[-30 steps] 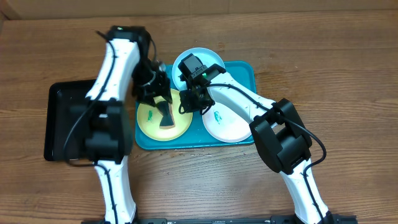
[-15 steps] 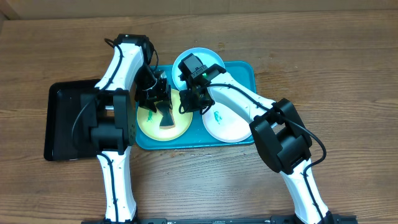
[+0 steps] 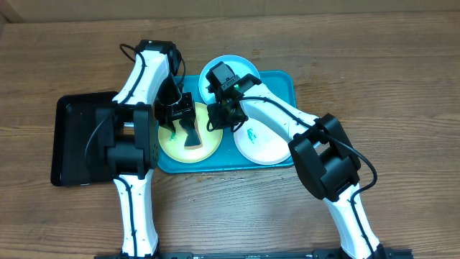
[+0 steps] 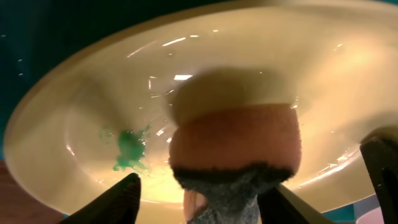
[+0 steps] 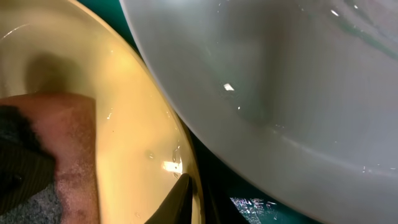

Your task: Clean dirty plates on tray and stack at the side

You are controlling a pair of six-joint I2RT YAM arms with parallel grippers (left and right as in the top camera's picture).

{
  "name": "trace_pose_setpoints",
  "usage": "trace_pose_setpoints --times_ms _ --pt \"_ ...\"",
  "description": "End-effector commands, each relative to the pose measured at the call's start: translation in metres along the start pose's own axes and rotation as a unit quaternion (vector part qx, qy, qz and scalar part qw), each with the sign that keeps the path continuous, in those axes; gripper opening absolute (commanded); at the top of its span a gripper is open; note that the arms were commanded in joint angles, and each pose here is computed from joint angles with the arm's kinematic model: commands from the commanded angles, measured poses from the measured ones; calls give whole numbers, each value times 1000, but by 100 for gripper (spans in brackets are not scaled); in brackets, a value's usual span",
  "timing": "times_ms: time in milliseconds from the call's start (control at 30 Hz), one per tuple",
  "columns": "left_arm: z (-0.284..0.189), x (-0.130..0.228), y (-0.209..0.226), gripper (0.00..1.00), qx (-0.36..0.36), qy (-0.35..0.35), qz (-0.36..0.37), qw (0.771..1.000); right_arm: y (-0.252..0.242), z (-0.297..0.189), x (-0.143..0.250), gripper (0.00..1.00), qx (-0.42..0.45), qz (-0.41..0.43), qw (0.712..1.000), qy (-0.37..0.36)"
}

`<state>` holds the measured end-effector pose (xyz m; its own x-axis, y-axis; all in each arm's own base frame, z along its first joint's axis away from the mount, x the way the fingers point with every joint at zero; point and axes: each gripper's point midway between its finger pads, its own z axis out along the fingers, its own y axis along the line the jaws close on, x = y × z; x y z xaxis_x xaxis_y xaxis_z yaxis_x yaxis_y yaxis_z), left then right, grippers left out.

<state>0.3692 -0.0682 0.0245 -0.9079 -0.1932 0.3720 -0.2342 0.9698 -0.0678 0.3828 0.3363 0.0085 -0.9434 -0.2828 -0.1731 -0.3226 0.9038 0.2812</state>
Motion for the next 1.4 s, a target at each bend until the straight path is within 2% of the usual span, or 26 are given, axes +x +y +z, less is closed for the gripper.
trace_pose_setpoints --times_ms 0,133,400,533,733,833,933,1133,1367 --pt "-35 11 -6 64 -1 -48 5 999 -10 3 5 11 19 3 1000 3" --pt "-42 19 -14 64 -3 -53 18 998 -10 3 5 13 19 3 1000 3" --pt "-12 24 -13 65 -18 -35 16 999 -11 3 7 14 21 2 1000 8" --pt "-23 26 2 66 -9 -36 -6 999 -11 3 7 15 21 1 1000 7" --pt "-44 46 8 67 -5 -55 18 998 -10 3 3 15 18 -1 1000 -1" --pt "-35 49 10 71 4 -68 24 997 -10 3 3 15 18 -1 1000 0" --pt "-22 47 -3 77 50 -76 44 995 -9 3 3 15 18 -1 1000 -1" --pt "-2 27 -12 62 80 -102 36 991 -9 3 0 17 16 -2 1000 -6" --pt "-2 7 -11 55 67 -144 17 987 -9 3 0 17 16 -2 1000 -6"
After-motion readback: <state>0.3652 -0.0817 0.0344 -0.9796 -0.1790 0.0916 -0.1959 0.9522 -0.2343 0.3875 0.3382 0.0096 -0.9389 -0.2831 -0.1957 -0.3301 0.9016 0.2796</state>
